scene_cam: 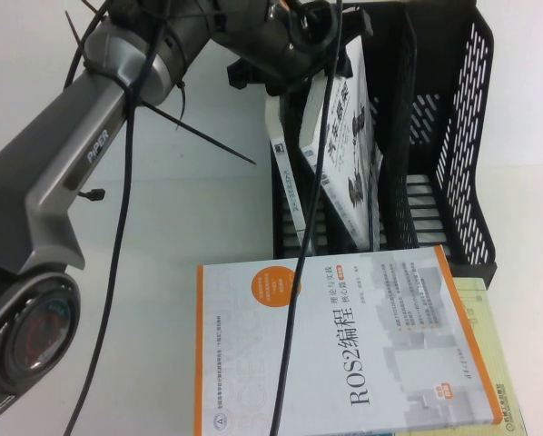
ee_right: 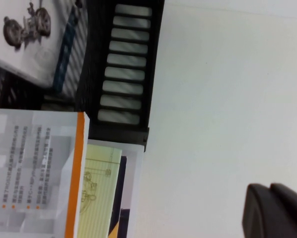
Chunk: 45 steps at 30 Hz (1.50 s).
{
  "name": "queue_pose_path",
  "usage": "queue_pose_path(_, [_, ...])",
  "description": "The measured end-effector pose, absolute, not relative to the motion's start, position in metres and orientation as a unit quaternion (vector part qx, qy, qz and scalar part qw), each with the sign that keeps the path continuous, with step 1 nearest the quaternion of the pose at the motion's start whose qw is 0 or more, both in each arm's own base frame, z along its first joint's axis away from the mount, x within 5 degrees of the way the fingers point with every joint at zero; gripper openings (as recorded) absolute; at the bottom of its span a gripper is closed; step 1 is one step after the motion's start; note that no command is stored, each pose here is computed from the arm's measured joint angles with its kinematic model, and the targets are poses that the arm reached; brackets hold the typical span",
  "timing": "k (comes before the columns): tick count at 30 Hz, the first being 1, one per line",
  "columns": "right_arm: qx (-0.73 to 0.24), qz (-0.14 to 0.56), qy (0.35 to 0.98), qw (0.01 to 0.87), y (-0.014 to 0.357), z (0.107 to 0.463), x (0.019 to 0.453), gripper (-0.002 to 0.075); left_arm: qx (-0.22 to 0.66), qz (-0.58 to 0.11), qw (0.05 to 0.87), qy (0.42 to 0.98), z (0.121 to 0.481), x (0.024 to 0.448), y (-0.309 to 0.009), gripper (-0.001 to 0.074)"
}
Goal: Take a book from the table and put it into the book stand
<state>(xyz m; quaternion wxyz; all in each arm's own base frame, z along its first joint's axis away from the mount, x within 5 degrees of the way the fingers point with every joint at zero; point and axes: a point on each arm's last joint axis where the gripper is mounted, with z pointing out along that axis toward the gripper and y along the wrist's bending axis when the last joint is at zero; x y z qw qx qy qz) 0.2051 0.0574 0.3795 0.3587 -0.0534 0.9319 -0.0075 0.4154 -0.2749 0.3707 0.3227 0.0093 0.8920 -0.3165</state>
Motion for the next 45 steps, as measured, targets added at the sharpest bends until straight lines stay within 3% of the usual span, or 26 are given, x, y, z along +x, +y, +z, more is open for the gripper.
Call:
queue_pose_path(3, [-0.054, -0.008, 0.933, 0.357, 0.057, 0.379, 0.205, -0.0002, 0.034, -0.329, 0.348, 0.877, 0.377, 0.417, -0.276, 0.0459])
queue_pose_path(6, [-0.057, -0.010, 0.934, 0.352, 0.057, 0.376, 0.205, -0.0002, 0.058, -0.332, 0.369, 0.866, 0.385, 0.416, -0.275, 0.0465])
queue_pose_path(10, [-0.064, -0.017, 0.940, 0.334, 0.057, 0.363, 0.204, -0.0002, 0.081, -0.316, 0.400, 0.856, 0.403, 0.409, -0.267, 0.0381])
queue_pose_path(20, [-0.082, -0.015, 0.939, 0.333, 0.047, 0.353, 0.174, -0.0002, 0.116, -0.204, 0.480, 0.845, 0.478, 0.362, -0.217, 0.0041])
queue_pose_path(26, [-0.089, 0.003, 0.922, 0.377, 0.031, 0.353, 0.127, -0.0002, 0.116, -0.147, 0.506, 0.842, 0.521, 0.318, -0.179, 0.0003])
queue_pose_path(31, [-0.085, 0.027, 0.916, 0.391, 0.021, 0.325, 0.091, -0.0002, 0.113, -0.143, 0.526, 0.830, 0.546, 0.280, -0.156, 0.0002])
queue_pose_path(37, [-0.077, 0.095, 0.894, 0.432, 0.019, 0.279, 0.062, -0.0002, 0.154, -0.144, 0.503, 0.838, 0.520, 0.248, -0.156, 0.0001])
queue_pose_path(41, [-0.070, 0.125, 0.882, 0.449, 0.020, 0.251, 0.055, -0.0002, 0.176, -0.170, 0.506, 0.827, 0.478, 0.232, -0.158, 0.0001])
queue_pose_path(45, [-0.067, 0.138, 0.866, 0.476, 0.020, 0.246, 0.054, -0.0002, 0.184, -0.198, 0.505, 0.820, 0.426, 0.217, -0.156, 0.0001])
